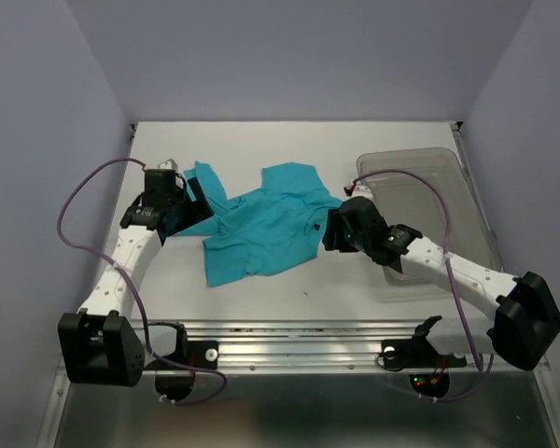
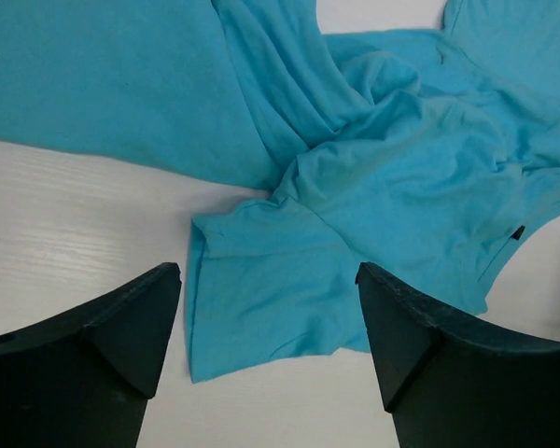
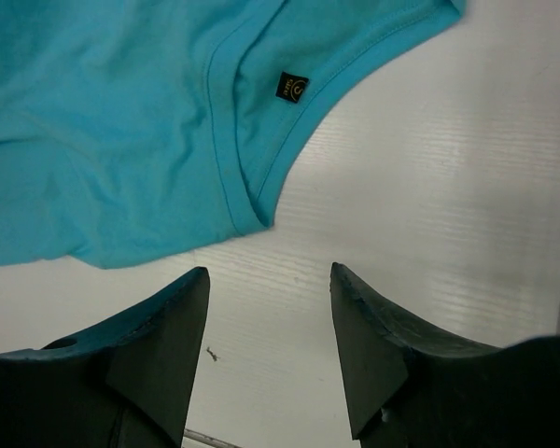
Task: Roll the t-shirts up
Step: Flatten out the T-shirt at the center of the board.
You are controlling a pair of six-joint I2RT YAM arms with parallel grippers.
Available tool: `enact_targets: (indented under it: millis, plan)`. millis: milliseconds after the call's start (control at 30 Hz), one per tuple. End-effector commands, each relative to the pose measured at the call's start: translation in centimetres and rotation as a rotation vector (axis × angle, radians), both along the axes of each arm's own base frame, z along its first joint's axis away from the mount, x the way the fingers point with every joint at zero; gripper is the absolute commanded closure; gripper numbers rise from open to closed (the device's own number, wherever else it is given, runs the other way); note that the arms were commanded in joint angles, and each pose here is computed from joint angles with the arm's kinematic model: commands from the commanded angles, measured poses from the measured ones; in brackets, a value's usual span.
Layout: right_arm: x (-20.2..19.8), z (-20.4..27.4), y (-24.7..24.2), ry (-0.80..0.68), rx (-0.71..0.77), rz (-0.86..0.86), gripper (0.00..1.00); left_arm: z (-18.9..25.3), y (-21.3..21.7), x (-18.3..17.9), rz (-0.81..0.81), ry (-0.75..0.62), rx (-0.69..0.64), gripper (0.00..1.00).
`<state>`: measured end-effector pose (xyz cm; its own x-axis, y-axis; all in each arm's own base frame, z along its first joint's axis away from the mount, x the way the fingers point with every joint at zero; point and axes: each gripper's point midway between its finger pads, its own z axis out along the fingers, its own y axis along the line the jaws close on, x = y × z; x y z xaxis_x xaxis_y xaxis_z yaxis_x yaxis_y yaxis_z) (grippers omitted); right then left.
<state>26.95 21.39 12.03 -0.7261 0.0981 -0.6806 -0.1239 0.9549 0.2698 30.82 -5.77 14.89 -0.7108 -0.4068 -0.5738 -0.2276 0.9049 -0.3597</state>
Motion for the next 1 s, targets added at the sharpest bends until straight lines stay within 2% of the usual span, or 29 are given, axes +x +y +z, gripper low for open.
enact_targets:
  millis: [0,33,100,133,233,400,533,633,767,867,967]
  plan:
    - [2.4,5.0,1.2,-0.128,0.086,-0.027,0.40,3.1,1.2,2.4,0.060,-0.116,0.043,0.16]
    - [2.5,4.5,1.6,-0.110,0.078,-0.014,0.40,3.0,1.4,2.8,0.071,-0.115,0.049,0.23]
    - [2.6,4.2,2.3,-0.091,0.084,0.008,0.40,1.9,1.3,3.5,0.079,-0.078,0.045,0.28]
    - [2.6,3.7,3.0,-0.067,0.092,0.029,0.40,2.1,1.1,4.1,0.078,-0.088,0.042,0.35]
    - [2.3,2.9,4.4,-0.032,0.111,0.066,0.40,1.2,1.0,5.3,0.078,-0.047,0.046,0.42]
    - [1.3,0.5,7.4,0.035,0.085,0.131,0.39,-0.4,-0.1,5.2,0.052,-0.010,0.008,0.39]
    - [1.5,-0.8,8.4,0.070,0.082,0.118,0.38,-3.4,-0.4,3.1,0.046,0.064,0.009,0.29]
    - [1.7,-1.2,8.6,0.076,0.082,0.107,0.36,-6.4,-0.5,1.0,0.043,0.146,0.020,0.16]
    - [1.9,-1.2,8.5,0.066,0.068,0.111,0.33,-8.8,0.3,-0.4,0.091,0.198,0.047,0.15]
    - [1.8,-1.2,8.1,0.062,0.066,0.103,0.33,-10.0,-0.2,-0.5,0.107,0.200,0.012,0.17]
    - [1.6,-0.8,7.8,0.056,0.068,0.092,0.32,-11.3,-1.1,-0.5,0.105,0.230,-0.011,0.30]
